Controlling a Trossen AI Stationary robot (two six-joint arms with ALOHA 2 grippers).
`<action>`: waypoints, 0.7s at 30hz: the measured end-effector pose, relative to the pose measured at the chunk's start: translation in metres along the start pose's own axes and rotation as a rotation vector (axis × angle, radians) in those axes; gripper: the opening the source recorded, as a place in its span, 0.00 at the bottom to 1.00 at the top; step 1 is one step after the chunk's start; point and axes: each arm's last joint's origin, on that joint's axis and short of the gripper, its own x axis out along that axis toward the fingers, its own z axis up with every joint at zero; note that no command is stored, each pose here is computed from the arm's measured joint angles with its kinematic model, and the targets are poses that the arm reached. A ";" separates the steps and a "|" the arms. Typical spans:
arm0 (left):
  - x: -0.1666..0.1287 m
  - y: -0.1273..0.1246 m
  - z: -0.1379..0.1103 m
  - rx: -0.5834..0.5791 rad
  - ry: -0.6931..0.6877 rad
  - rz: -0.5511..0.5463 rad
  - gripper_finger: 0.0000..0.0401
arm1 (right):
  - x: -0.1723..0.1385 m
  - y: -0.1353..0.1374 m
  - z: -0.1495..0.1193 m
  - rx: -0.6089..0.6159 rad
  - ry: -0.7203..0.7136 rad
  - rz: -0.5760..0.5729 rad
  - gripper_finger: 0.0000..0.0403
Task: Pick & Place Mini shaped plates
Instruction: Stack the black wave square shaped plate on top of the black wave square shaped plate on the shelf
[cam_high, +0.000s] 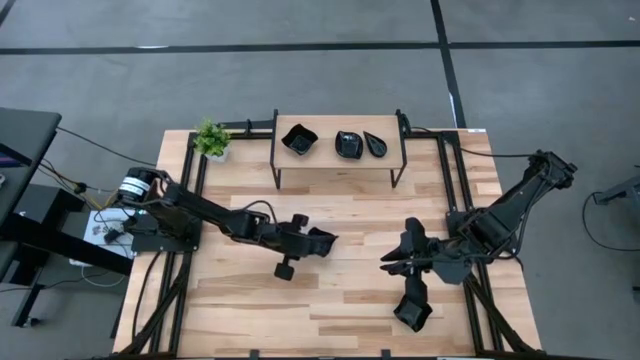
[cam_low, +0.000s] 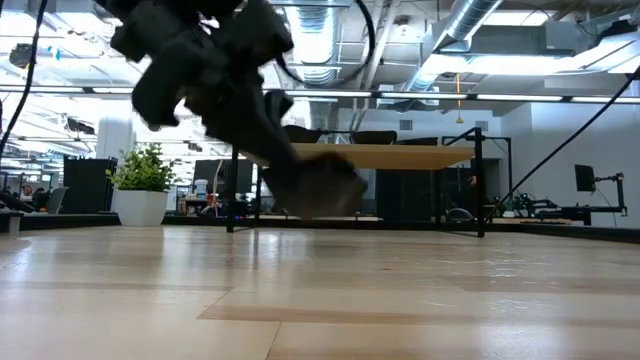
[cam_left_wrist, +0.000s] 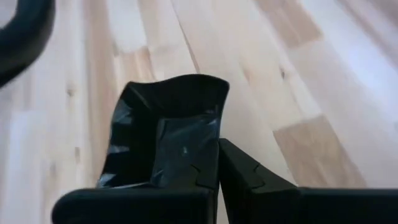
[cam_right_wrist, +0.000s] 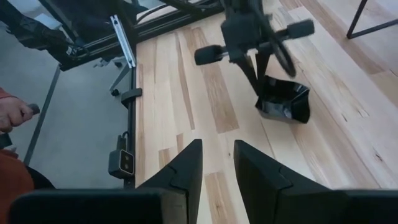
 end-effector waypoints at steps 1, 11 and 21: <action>-0.004 0.001 0.003 -0.002 -0.017 0.005 0.02 | 0.000 0.000 0.000 0.002 -0.003 0.002 0.22; -0.041 0.010 0.023 0.007 -0.132 0.059 0.02 | 0.000 0.001 0.001 0.044 -0.013 0.004 0.22; -0.078 0.016 0.036 -0.026 -0.234 0.081 0.02 | 0.000 -0.002 0.003 0.082 -0.087 -0.071 0.22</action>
